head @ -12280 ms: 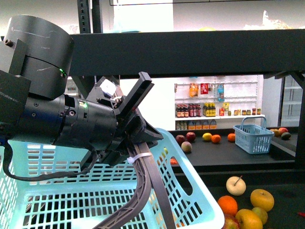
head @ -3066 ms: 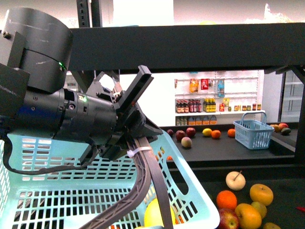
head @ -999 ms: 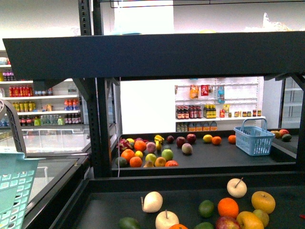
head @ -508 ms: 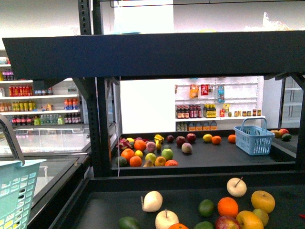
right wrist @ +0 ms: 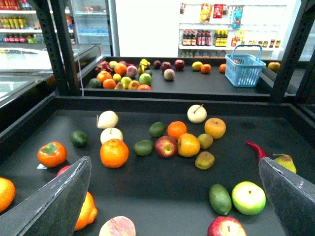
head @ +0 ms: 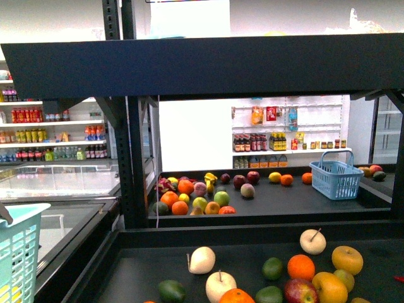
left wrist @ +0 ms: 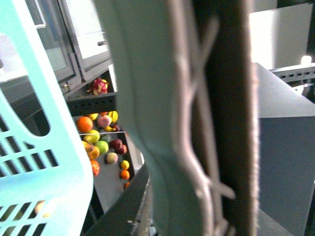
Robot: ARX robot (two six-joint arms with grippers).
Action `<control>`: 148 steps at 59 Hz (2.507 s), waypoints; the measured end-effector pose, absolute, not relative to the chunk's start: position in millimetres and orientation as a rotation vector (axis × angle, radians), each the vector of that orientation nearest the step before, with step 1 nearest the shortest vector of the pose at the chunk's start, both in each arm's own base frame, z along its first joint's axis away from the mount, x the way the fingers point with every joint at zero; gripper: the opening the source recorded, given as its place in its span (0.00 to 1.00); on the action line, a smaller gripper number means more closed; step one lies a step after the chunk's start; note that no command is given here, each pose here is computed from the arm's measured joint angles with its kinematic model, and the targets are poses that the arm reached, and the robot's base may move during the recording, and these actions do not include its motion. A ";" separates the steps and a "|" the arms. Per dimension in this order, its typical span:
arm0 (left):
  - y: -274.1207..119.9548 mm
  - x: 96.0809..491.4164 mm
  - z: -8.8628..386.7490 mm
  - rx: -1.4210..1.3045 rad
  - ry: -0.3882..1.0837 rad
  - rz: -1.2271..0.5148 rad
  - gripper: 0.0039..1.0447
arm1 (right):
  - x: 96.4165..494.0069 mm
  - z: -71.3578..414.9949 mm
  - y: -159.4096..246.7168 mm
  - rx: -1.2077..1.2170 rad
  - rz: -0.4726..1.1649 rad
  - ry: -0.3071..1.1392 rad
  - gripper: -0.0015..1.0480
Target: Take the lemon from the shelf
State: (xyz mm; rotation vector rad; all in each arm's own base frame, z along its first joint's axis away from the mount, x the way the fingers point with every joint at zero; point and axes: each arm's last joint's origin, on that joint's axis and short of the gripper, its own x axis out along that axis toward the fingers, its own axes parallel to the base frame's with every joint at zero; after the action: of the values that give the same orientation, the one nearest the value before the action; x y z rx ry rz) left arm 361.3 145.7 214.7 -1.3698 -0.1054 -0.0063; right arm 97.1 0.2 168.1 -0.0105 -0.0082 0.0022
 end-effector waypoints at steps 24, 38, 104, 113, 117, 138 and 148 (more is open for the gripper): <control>150.3 346.3 194.1 -1.326 -0.043 0.057 0.94 | 97.1 168.1 0.2 -0.010 0.002 -0.008 0.98; 149.2 336.2 203.2 -1.309 -0.006 0.094 0.93 | 97.1 168.1 0.2 -0.010 0.002 -0.008 0.98; 60.8 183.0 292.3 -0.573 0.315 0.310 0.93 | 97.1 168.1 0.2 -0.011 0.002 -0.008 0.98; 20.0 134.2 296.5 -0.349 0.265 0.152 0.93 | 97.1 168.1 0.2 -0.010 0.002 -0.008 0.98; 4.6 114.2 294.2 -0.189 0.089 0.038 0.81 | 97.1 168.1 0.2 -0.010 0.002 -0.009 0.98; 0.2 98.3 212.4 -0.018 0.011 0.001 0.16 | 97.1 168.1 0.2 -0.010 0.002 -0.009 0.98; 0.3 97.8 200.7 -0.012 0.004 0.002 0.02 | 97.1 168.1 0.2 -0.010 0.002 -0.009 0.98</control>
State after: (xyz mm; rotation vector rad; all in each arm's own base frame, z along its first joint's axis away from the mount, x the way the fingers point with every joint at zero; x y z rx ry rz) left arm 97.8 0.3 200.7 -0.0116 0.0044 0.0019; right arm 97.1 0.2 168.1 -0.0105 -0.0086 0.0022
